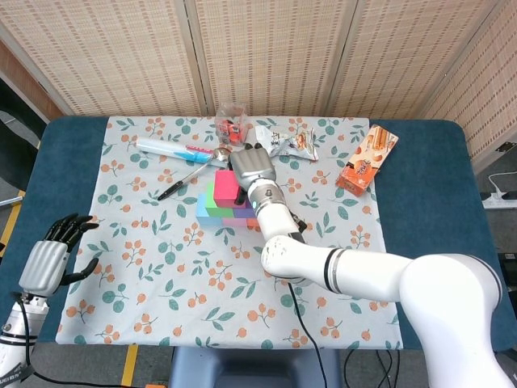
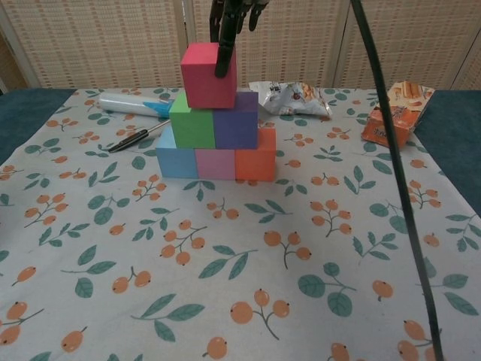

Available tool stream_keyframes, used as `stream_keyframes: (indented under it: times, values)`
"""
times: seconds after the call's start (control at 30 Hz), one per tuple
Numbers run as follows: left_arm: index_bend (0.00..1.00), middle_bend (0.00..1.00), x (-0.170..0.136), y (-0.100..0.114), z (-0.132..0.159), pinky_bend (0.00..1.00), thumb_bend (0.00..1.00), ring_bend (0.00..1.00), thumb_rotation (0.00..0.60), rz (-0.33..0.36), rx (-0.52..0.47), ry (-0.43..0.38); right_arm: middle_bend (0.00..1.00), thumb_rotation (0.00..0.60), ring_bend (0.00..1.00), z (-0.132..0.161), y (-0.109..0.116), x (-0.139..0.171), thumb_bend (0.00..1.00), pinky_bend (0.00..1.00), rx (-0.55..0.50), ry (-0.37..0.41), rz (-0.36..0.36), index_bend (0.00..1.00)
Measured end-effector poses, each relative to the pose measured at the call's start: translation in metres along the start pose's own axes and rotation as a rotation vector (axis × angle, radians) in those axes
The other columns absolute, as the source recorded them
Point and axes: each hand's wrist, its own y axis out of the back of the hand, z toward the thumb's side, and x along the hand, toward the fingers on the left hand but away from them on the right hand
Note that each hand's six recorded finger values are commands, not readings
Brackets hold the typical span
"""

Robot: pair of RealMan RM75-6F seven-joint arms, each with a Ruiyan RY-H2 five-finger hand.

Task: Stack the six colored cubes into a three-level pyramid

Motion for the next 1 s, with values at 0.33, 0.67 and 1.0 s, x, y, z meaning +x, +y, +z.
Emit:
stream_keyframes:
  times: [0.33,0.67,1.0]
  values:
    - [0.23,0.14,-0.0014,-0.0013,-0.0033,0.13,0.33,0.08,0.6,0.001,-0.008,0.003,0.41,0.6,0.2,0.003,-0.003,-0.0031,0.22,0.19,-0.005,-0.018,0.007,0.56]
    - [0.23,0.14,-0.0011,-0.0018,-0.0042,0.13,0.33,0.08,0.6,-0.001,-0.009,0.006,0.41,0.6,0.2,0.0045,-0.004,-0.0053,0.23,0.18,-0.01,-0.022,0.012,0.54]
    - [0.23,0.14,-0.0003,-0.0023,-0.0033,0.13,0.33,0.08,0.6,-0.003,-0.009,0.005,0.41,0.6,0.2,0.0028,-0.0032,-0.008,0.22,0.17,-0.016,-0.029,0.011,0.54]
